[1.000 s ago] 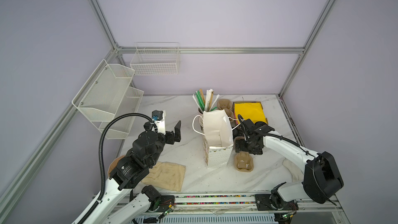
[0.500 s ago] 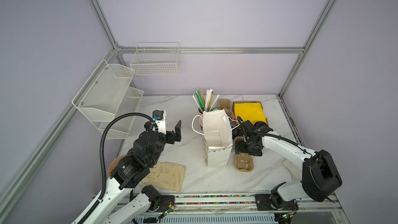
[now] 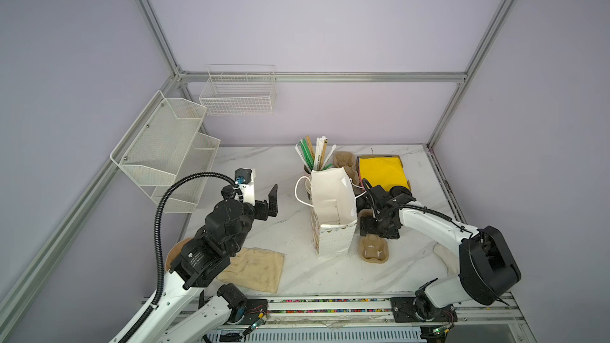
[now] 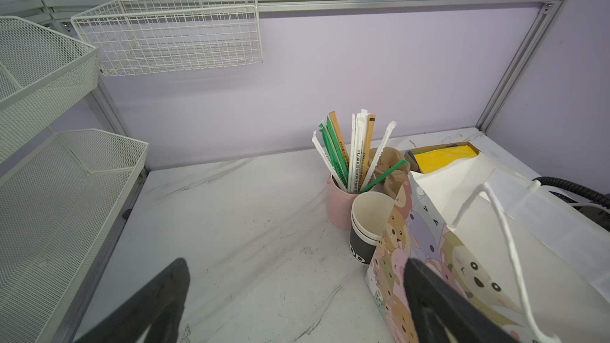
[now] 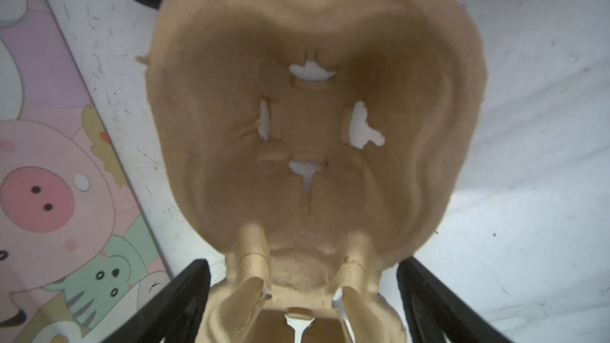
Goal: Pack a coffee takeout order
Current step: Pick up the cup tray from the middle-right of the table.
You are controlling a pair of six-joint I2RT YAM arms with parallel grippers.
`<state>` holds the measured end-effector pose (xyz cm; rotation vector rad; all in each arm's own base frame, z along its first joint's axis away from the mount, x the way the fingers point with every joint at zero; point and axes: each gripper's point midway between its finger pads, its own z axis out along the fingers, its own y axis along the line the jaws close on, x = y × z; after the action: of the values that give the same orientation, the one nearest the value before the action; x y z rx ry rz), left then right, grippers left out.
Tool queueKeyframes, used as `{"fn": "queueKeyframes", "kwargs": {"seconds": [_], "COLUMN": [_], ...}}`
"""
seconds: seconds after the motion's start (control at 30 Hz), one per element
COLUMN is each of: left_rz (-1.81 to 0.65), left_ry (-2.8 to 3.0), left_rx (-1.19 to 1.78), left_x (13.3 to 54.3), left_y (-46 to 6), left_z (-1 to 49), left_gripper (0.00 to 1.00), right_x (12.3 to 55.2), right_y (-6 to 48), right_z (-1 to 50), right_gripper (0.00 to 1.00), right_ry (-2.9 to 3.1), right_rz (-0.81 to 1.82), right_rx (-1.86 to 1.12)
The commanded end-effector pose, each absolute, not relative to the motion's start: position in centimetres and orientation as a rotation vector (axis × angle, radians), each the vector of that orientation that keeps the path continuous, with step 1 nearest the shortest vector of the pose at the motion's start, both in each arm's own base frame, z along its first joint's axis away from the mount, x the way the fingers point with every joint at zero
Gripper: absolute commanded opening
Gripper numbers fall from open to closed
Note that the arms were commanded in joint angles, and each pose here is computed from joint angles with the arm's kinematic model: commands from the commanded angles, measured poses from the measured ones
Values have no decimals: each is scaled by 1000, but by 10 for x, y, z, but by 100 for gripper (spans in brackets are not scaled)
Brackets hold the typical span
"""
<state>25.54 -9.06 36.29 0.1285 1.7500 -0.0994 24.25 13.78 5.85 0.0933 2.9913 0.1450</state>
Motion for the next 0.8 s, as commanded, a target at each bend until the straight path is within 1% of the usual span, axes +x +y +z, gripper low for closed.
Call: {"fn": "queueKeyframes", "kwargs": {"seconds": [0.0,0.1,0.27,0.77], "left_rz": [-78,-78,-78,-69], "left_ry": [1744,1745,1746,1752], "left_rx": [128,130,130,136], "left_x": [260,260,260,261], "left_y": [-90,-90,-91,-91], "left_z": [356,355,355,353], "left_gripper": [100,100,100,100], "right_x": [242,243,245,238], "right_y": [140,141,140,138], "right_z": [55,53,50,39], "right_gripper": [91,89,84,83], "right_ry": [2987,2981,2980,3000], "right_rz": [148,156,134,48], "right_rx": [103,108,105,56]}}
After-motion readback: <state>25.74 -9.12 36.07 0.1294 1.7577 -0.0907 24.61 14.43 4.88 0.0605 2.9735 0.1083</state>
